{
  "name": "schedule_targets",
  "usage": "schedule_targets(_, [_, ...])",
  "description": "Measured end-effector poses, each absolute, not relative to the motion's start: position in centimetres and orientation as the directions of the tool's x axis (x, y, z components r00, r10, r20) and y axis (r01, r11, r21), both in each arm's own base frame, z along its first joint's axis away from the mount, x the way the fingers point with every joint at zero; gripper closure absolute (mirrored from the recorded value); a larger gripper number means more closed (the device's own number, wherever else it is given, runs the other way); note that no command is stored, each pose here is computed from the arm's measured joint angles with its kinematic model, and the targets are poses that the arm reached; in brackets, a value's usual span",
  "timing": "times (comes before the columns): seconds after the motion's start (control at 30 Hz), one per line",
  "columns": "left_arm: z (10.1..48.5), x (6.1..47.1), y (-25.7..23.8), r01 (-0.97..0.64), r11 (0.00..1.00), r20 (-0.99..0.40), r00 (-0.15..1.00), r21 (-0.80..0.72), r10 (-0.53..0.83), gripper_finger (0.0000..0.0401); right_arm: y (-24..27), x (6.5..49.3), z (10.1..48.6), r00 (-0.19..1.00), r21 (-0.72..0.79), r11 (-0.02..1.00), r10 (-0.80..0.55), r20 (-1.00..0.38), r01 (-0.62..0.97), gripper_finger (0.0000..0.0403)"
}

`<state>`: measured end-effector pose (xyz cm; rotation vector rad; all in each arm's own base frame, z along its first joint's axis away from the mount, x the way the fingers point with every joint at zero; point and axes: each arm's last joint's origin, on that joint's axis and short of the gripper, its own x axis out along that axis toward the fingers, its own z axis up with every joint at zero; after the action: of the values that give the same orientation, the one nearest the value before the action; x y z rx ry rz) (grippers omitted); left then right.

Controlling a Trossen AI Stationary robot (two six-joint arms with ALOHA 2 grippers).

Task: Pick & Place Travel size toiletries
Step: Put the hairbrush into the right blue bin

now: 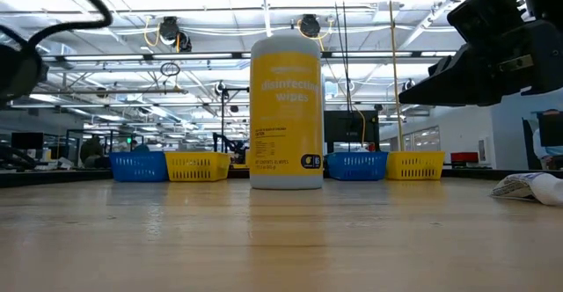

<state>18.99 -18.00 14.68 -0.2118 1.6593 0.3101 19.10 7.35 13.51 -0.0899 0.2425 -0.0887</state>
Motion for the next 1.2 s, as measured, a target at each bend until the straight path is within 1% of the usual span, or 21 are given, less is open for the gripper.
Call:
schedule_targets(0.1, [14.1,19.0,-18.1,-0.311,0.946,-0.987,-0.157,0.088,0.040,0.0107,7.3,19.1,13.5,0.967,-0.100,0.992,-0.099,-0.236,0.077,0.0402])
schedule_targets(0.17, [13.6,19.1,-18.2,-0.302,0.948,-0.983,-0.180,0.096,0.042,0.0115,7.3,19.1,13.5,0.967,-0.100,0.992,-0.099,-0.236,0.077,0.0401])
schedule_targets(0.27, [13.1,19.2,-18.3,-0.292,0.952,-0.978,-0.204,0.096,0.037,0.0151,7.3,19.1,13.5,0.967,-0.098,0.992,-0.099,-0.236,0.077,0.0402])
schedule_targets(0.37, [13.1,19.4,-18.1,-0.287,0.954,-0.976,-0.215,0.085,0.022,0.0215,7.3,19.1,13.5,0.967,-0.097,0.992,-0.098,-0.235,0.077,0.0402])
schedule_targets(0.5, [13.5,19.8,-17.8,-0.271,0.962,-0.980,-0.197,0.045,-0.010,0.0323,7.4,19.1,13.5,0.967,-0.096,0.992,-0.096,-0.235,0.076,0.0401])
schedule_targets(0.57, [13.8,19.8,-17.4,-0.271,0.961,-0.982,-0.187,0.053,0.001,0.0374,7.4,19.1,13.5,0.967,-0.096,0.993,-0.096,-0.234,0.075,0.0402])
schedule_targets(0.6, [14.0,19.8,-17.1,-0.273,0.960,-0.984,-0.177,0.065,0.016,0.0387,7.4,19.1,13.5,0.967,-0.097,0.992,-0.096,-0.234,0.075,0.0402])
schedule_targets(0.67, [14.3,20.0,-16.8,-0.280,0.957,-0.988,-0.150,0.080,0.038,0.0388,7.4,19.1,13.5,0.968,-0.097,0.992,-0.095,-0.234,0.074,0.0402])
schedule_targets(0.73, [15.0,20.4,-16.7,-0.290,0.955,-0.994,-0.110,0.056,0.025,0.0387,7.4,19.1,13.5,0.968,-0.097,0.993,-0.095,-0.233,0.074,0.0401])
schedule_targets(0.8, [15.6,21.1,-16.7,-0.287,0.957,-0.998,-0.057,0.035,0.019,0.0395,7.4,19.1,13.5,0.968,-0.095,0.993,-0.094,-0.233,0.073,0.0399])
schedule_targets(0.93, [16.6,23.3,-16.9,-0.234,0.971,-0.995,0.094,-0.043,-0.021,0.0397,7.6,19.1,13.5,0.970,-0.076,0.997,-0.014,-0.242,-0.005,0.0399])
schedule_targets(1.0, [17.1,24.1,-16.8,-0.225,0.972,-0.991,0.128,-0.074,-0.046,0.0399,7.7,19.1,13.6,0.971,-0.071,0.997,0.002,-0.241,-0.020,0.0399])
schedule_targets(1.03, [17.2,24.2,-16.7,-0.232,0.970,-0.992,0.111,-0.077,-0.052,0.0399,7.7,19.1,13.6,0.971,-0.070,0.997,0.007,-0.241,-0.024,0.0399])
schedule_targets(1.07, [17.3,24.0,-16.3,-0.244,0.967,-0.996,0.066,-0.071,-0.056,0.0396,7.7,19.1,13.6,0.971,-0.071,0.997,0.007,-0.241,-0.025,0.0399])
schedule_targets(1.2, [17.7,22.3,-15.6,-0.338,0.941,-0.984,-0.172,0.024,-0.037,0.0363,7.7,19.1,13.6,0.971,-0.070,0.997,0.007,-0.240,-0.025,0.0399])
